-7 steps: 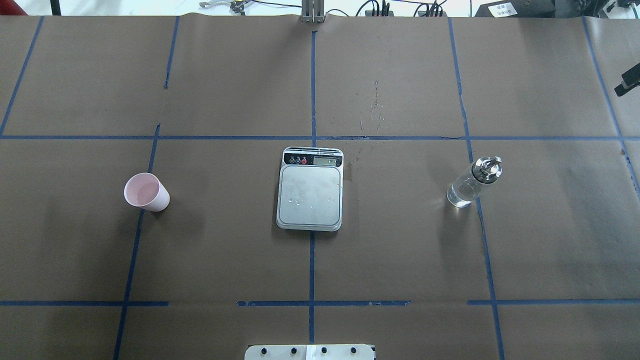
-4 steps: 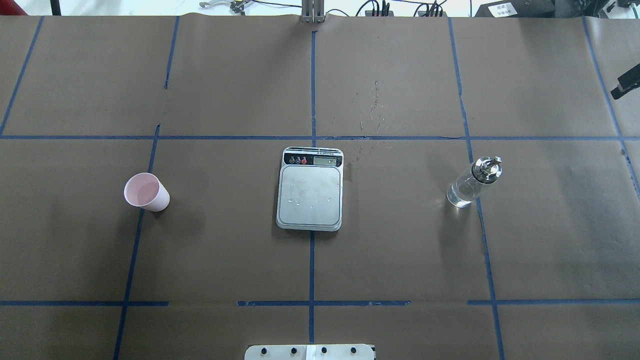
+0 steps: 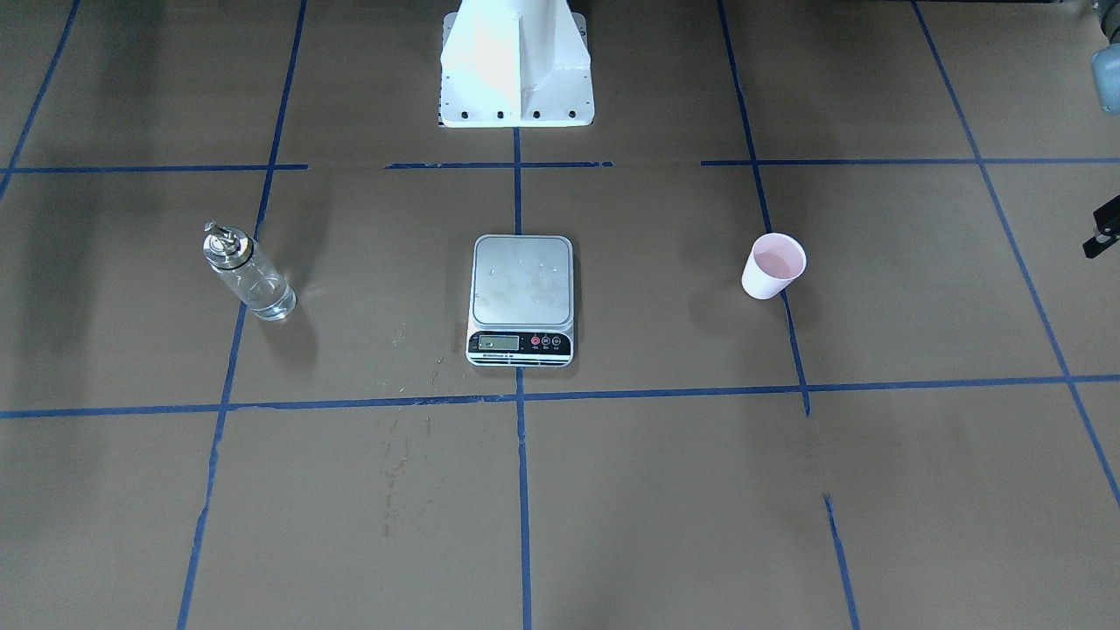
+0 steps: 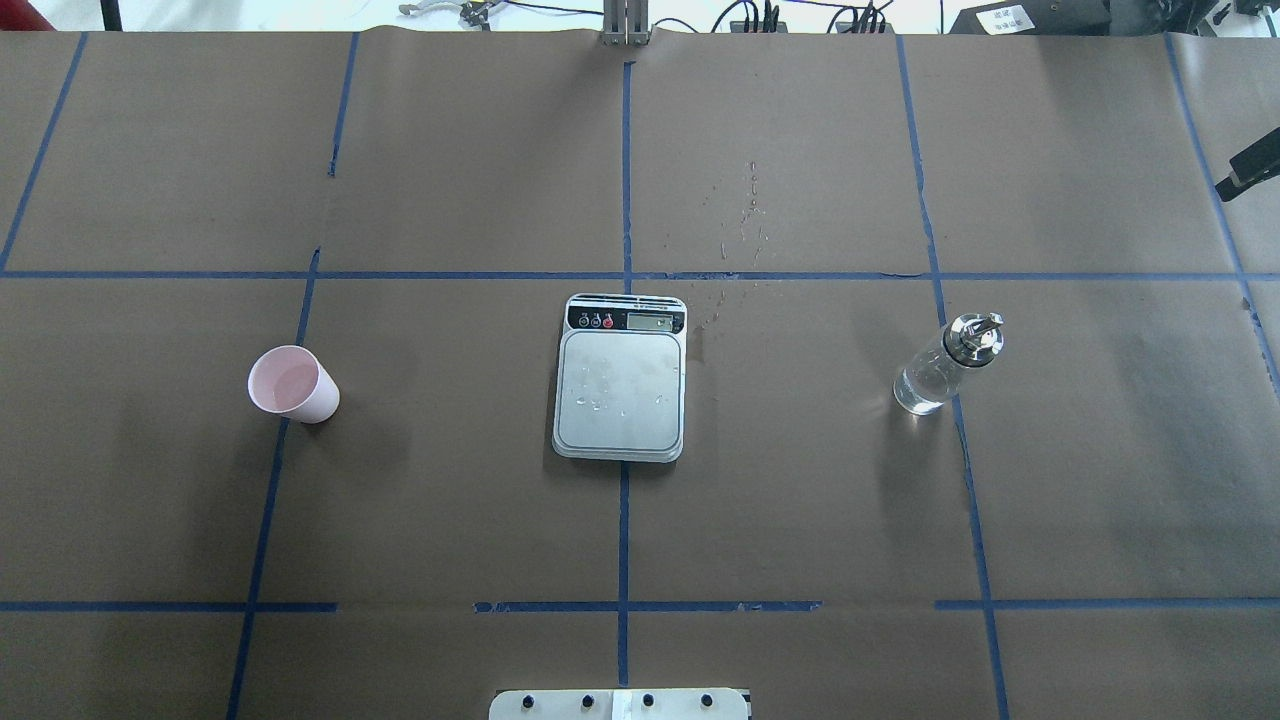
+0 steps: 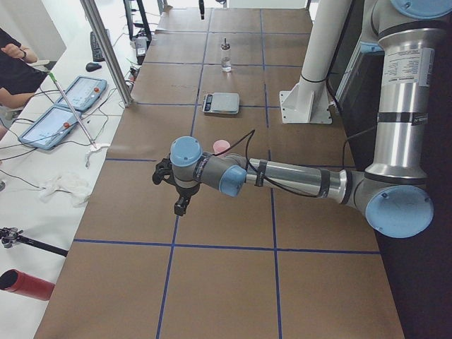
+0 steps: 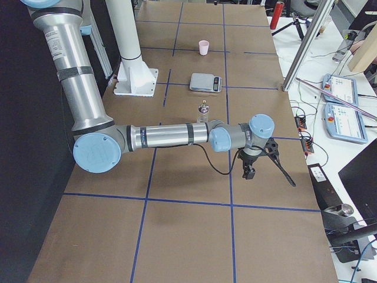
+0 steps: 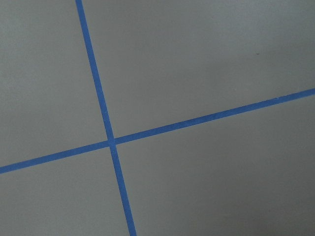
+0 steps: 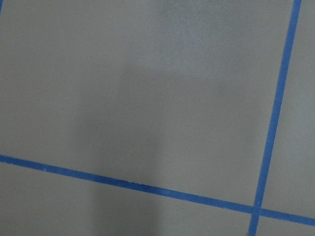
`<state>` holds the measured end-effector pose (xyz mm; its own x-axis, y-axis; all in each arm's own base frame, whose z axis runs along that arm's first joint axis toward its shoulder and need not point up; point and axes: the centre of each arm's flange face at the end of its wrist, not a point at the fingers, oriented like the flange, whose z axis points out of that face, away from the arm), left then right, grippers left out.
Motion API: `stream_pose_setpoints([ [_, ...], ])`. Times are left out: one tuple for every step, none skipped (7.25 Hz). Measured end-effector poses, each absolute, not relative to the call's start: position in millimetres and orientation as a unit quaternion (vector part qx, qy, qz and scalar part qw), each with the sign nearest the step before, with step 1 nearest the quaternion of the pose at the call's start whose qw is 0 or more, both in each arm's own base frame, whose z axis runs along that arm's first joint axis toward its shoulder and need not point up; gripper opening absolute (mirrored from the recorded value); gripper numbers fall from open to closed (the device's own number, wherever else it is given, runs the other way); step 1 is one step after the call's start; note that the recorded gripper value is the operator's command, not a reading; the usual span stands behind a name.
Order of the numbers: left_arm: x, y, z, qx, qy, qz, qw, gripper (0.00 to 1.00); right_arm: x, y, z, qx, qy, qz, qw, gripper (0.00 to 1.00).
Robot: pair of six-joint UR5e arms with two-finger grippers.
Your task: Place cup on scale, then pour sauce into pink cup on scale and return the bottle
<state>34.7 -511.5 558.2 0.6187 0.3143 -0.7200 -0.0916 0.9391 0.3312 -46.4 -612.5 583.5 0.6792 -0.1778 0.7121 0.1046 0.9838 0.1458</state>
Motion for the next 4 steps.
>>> stream_pose_setpoints([
  [72,-511,533,0.120,0.442,0.093,0.884,1.00,-47,-610,583,0.048,-0.393,-0.078,0.915,1.00],
  [127,-506,495,0.099,0.457,0.065,0.881,1.00,-47,-609,581,0.051,-0.392,-0.080,0.915,1.00],
  [176,-494,463,0.082,0.467,0.049,0.879,0.98,-48,-609,579,0.054,-0.392,-0.082,0.915,1.00],
  [214,-484,441,0.064,0.476,0.040,0.876,0.98,-48,-609,577,0.056,-0.393,-0.083,0.914,1.00],
])
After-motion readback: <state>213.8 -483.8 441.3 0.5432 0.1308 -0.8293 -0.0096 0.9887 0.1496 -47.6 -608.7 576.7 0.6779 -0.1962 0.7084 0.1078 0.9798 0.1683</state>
